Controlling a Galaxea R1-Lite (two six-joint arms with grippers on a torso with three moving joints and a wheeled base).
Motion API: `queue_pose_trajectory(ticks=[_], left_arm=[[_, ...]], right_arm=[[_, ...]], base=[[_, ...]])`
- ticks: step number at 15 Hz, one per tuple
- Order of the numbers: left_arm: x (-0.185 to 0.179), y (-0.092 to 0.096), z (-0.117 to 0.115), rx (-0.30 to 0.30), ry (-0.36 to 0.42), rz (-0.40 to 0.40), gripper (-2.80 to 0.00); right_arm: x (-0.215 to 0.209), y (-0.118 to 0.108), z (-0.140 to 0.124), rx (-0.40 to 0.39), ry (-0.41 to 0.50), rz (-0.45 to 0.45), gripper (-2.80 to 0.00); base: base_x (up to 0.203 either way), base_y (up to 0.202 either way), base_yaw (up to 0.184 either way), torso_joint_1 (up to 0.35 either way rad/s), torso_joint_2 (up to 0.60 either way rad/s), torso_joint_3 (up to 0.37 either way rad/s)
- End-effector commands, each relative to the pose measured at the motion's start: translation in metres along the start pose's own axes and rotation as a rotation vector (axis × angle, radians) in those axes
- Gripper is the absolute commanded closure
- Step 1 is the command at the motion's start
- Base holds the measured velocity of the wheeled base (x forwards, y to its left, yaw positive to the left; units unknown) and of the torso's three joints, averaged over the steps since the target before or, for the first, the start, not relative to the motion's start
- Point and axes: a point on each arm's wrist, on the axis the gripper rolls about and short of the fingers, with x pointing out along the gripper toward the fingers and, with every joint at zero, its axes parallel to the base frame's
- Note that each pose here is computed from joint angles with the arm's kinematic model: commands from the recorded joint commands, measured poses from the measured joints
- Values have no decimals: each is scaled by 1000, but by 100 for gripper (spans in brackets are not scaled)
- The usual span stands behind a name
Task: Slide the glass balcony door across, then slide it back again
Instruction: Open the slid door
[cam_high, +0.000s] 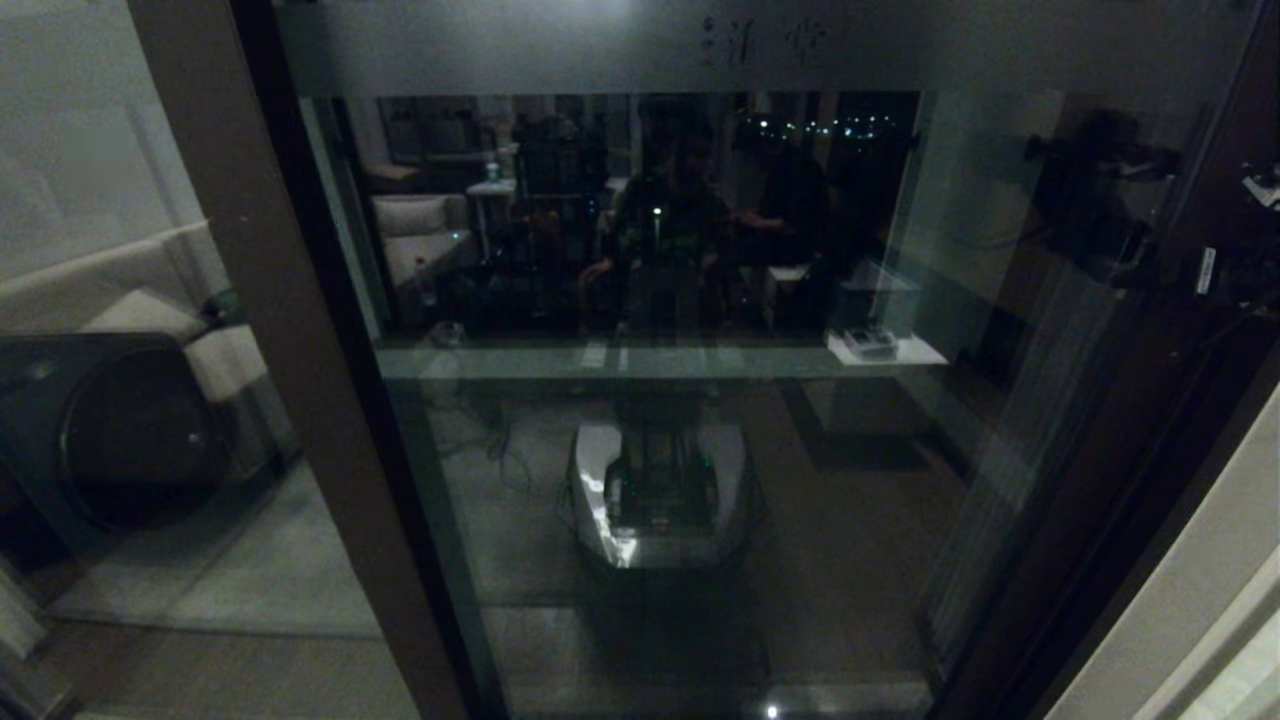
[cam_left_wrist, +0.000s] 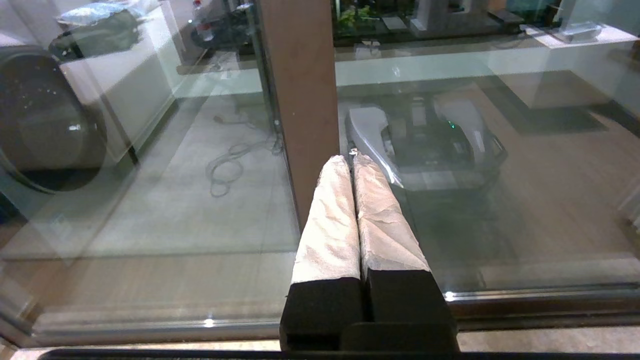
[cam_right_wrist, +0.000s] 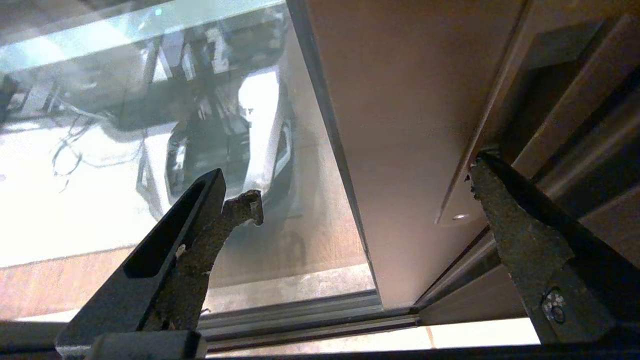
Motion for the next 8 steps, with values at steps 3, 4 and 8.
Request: queue_pose_trajectory(ticks=[3,4,8], left_arm=[[0,0,0,0,1,-1,0],[0,0,0,0,1,1,0],[0,0,0,0,1,0,0]], right_arm=[[0,2,0,-16,-29,-2,-280],[-1,2,1,-17,-31,-4,-280],[-6,2,3,-19,-40,-8,-280]], base=[[0,0,0,0,0,0],[0,0,0,0,0,0],[0,0,0,0,0,0]])
